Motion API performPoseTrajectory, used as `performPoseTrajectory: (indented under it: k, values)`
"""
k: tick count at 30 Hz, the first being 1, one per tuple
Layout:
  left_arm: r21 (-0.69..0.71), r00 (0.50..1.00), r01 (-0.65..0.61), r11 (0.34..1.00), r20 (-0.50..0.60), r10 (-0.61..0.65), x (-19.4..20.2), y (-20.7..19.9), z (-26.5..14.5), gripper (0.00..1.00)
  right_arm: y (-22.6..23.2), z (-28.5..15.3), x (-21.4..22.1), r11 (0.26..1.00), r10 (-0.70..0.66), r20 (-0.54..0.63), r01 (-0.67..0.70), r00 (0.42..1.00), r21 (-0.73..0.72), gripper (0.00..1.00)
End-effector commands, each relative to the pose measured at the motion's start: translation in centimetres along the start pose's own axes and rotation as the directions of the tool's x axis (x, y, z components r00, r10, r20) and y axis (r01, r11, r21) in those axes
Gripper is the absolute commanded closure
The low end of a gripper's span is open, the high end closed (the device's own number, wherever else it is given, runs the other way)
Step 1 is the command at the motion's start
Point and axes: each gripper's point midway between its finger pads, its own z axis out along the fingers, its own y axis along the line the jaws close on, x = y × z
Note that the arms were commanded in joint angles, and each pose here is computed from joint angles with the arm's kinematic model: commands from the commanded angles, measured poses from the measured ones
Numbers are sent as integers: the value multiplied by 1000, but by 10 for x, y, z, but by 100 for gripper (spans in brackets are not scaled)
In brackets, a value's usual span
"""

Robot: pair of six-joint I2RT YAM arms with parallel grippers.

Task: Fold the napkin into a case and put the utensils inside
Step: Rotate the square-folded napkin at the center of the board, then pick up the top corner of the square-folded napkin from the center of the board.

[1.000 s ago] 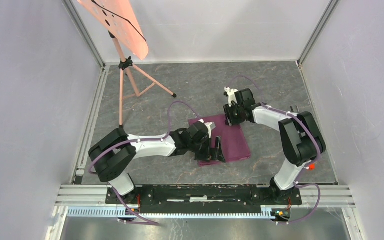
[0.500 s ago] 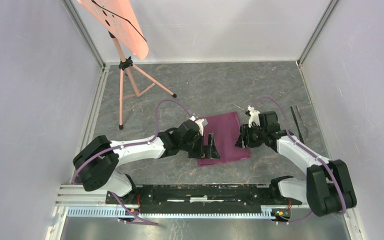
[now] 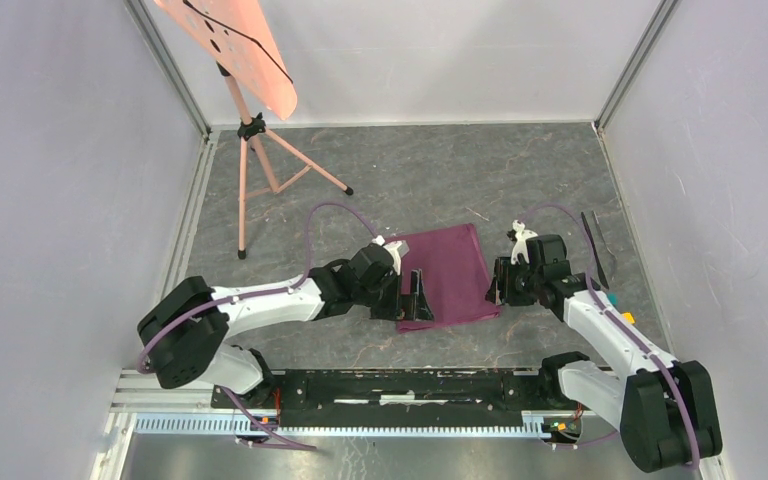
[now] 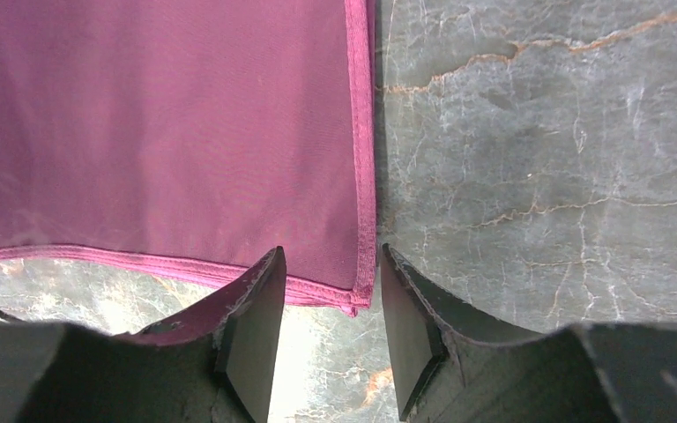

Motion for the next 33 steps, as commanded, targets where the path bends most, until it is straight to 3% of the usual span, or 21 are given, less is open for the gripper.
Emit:
performPoseTrajectory:
  k: [1, 11, 25, 33]
  values:
    - [10, 998, -10, 1000, 60, 10, -14, -9, -11, 4, -6, 0, 6, 1000, -4, -6, 4, 1000, 20, 51]
    - [15, 997, -11, 1000, 77, 10, -15, -11, -16, 4, 0, 4, 22, 999, -1, -31, 0, 1000, -34, 54]
    - [10, 997, -9, 1000, 80, 8, -13, -8, -18, 4, 7, -6, 10, 998, -17, 16, 17, 1000, -54, 57]
    - [-18, 996, -3, 1000, 89, 4, -14, -2, -19, 3, 13, -3, 11, 996, -2, 19, 4, 1000, -92, 71]
